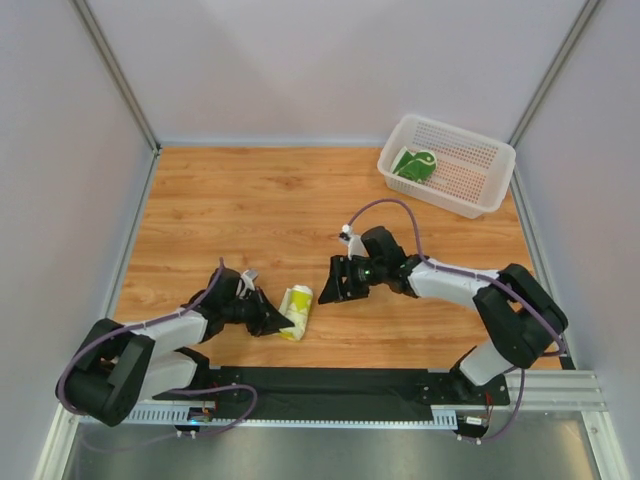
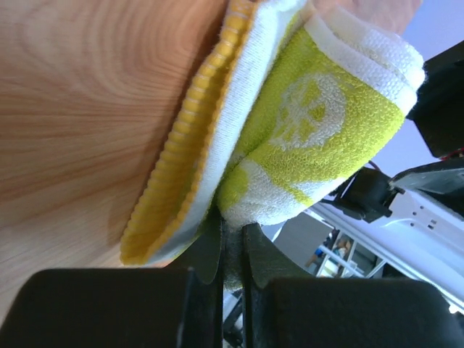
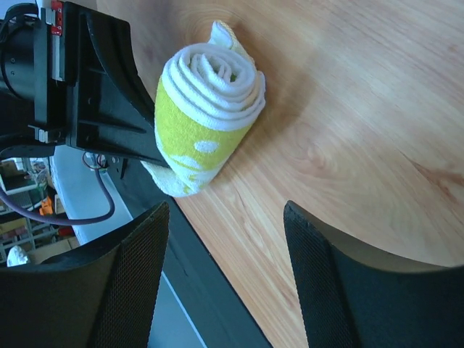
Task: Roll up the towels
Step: Roll the towel, then place the rolled towel into the container
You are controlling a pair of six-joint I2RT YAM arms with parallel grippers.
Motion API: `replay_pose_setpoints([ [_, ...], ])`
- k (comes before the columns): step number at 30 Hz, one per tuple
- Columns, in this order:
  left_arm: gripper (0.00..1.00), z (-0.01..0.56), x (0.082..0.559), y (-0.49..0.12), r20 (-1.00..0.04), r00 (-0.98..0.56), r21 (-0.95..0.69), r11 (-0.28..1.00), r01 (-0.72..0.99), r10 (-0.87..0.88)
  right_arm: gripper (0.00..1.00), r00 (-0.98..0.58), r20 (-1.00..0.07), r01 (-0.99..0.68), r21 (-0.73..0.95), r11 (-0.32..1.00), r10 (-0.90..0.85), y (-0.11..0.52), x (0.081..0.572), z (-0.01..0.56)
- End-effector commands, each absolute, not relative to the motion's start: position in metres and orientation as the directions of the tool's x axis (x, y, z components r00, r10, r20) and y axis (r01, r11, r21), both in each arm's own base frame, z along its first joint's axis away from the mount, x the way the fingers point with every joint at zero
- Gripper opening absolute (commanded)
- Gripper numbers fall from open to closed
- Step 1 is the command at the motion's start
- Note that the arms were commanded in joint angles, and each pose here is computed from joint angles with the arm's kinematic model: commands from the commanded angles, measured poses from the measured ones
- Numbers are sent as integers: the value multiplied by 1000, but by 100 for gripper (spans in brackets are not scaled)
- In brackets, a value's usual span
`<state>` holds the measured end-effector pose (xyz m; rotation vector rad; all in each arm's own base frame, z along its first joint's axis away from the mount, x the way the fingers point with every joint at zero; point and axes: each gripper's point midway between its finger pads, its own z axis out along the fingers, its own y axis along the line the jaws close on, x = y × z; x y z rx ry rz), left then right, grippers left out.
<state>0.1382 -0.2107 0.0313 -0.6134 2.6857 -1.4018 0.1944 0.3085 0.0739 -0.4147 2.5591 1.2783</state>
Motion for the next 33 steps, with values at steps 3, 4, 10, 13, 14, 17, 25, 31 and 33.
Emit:
replay_pose_setpoints([
  [3, 0, 7, 122, -194, 249, -874, -699, 547, -461, -418, 66, -908, -402, -404, 764, 504, -119, 347, 201, 72],
  [4, 0, 6, 122, -193, 253, -873, -698, 547, -463, -417, 66, -905, -410, -407, 760, 507, -113, 352, 203, 68],
  [10, 0, -5, 116, -192, 318, -851, -683, 521, -512, -419, 65, -907, -408, -399, 754, 522, -105, 369, 197, 48],
  [13, 0, -8, 115, -192, 337, -842, -681, 509, -527, -420, 65, -909, -404, -392, 754, 528, -98, 375, 195, 39],
  [14, 0, -9, 114, -191, 350, -836, -677, 503, -537, -422, 65, -911, -401, -389, 752, 532, -100, 376, 194, 35],
  [17, 0, -10, 114, -191, 363, -833, -679, 494, -544, -418, 62, -908, -407, -395, 751, 529, -101, 382, 191, 31],
  [25, 0, -4, 118, -188, 375, -827, -705, 450, -548, -419, 58, -913, -392, -393, 772, 499, -113, 394, 178, 15],
  [31, 0, -2, 118, -187, 372, -831, -715, 443, -541, -414, 31, -913, -398, -393, 794, 464, -92, 400, 176, 14],
  [33, 0, -1, 118, -186, 366, -835, -720, 444, -534, -412, 22, -916, -393, -385, 804, 453, -80, 404, 177, 12],
])
